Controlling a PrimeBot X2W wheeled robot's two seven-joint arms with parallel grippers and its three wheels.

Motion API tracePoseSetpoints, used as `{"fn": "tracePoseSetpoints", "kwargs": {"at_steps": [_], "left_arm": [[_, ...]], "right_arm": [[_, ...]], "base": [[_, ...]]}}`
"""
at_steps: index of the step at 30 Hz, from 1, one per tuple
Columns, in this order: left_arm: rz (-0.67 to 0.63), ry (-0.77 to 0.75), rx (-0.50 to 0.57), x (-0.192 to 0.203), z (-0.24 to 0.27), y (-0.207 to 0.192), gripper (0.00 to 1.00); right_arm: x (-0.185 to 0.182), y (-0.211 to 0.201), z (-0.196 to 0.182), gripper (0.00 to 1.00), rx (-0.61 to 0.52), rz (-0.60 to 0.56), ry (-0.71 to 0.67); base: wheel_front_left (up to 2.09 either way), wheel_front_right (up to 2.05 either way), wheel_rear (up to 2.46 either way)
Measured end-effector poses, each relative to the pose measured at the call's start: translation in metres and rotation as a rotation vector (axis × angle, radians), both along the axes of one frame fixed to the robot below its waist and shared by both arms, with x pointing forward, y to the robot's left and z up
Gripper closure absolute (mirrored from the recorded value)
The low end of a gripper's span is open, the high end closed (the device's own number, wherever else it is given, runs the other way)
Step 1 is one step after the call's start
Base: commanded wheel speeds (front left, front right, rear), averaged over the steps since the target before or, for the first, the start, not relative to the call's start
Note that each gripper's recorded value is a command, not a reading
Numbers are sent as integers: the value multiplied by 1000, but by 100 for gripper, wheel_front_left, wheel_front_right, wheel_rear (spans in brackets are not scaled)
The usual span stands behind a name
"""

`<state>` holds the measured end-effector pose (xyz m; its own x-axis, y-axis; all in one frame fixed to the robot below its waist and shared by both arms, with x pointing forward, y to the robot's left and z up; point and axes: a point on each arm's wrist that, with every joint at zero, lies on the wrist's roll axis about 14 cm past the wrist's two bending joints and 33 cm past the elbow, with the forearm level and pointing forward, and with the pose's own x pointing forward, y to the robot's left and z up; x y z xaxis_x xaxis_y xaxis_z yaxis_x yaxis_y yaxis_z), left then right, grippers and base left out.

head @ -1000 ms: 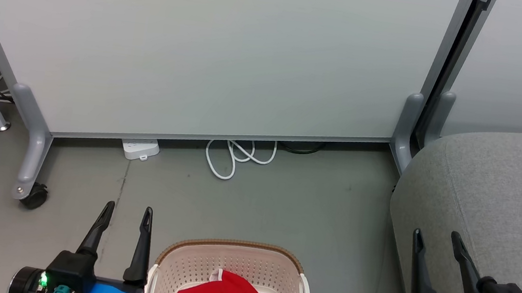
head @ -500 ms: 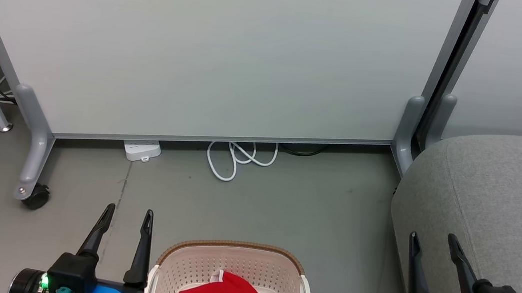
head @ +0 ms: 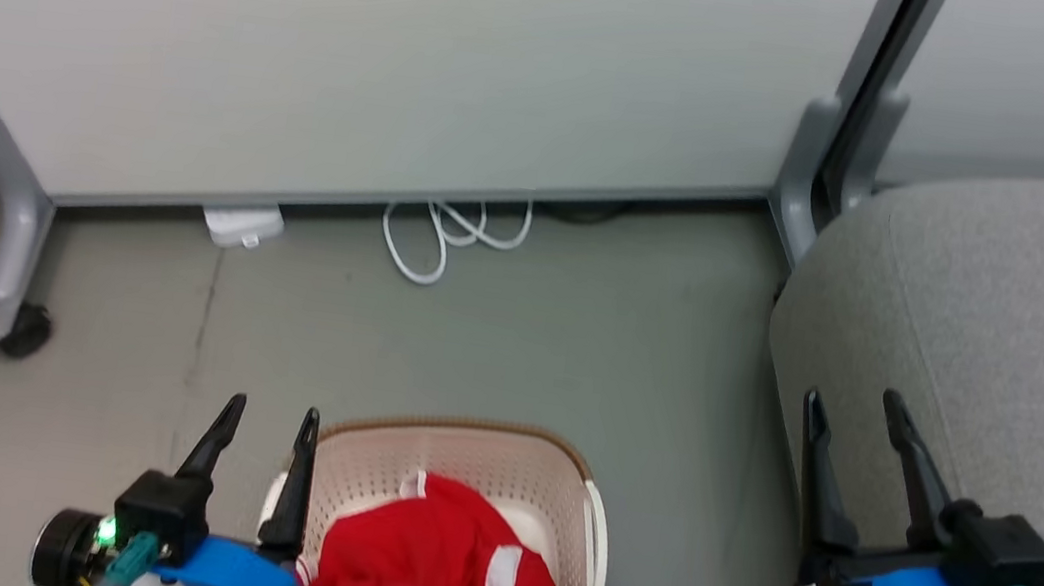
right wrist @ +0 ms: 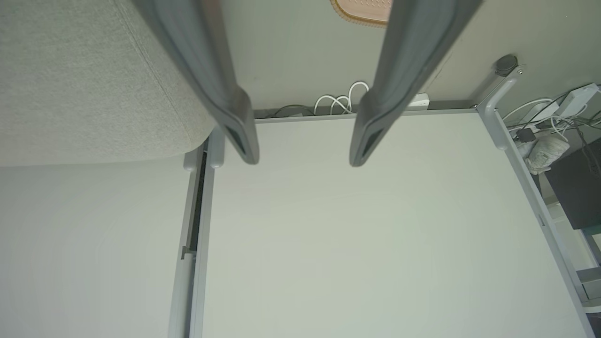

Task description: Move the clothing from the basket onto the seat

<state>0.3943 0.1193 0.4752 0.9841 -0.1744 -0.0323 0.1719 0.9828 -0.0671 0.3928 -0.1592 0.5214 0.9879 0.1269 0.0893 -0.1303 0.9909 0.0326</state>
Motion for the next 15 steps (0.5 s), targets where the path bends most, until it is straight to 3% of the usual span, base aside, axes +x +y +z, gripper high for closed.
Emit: {"fn": "tracePoseSetpoints", "kwargs": {"at_steps": [7,15], "left_arm": [[-91,203,25,36,-67,-22,0],[-257,599,92,41,-192,-57,0]], "right_arm": [[36,-2,-19,0,13,-4,25],[66,-13,-69,0,32,-28,117]], "base": [[0,0,0],[0,0,0]]}}
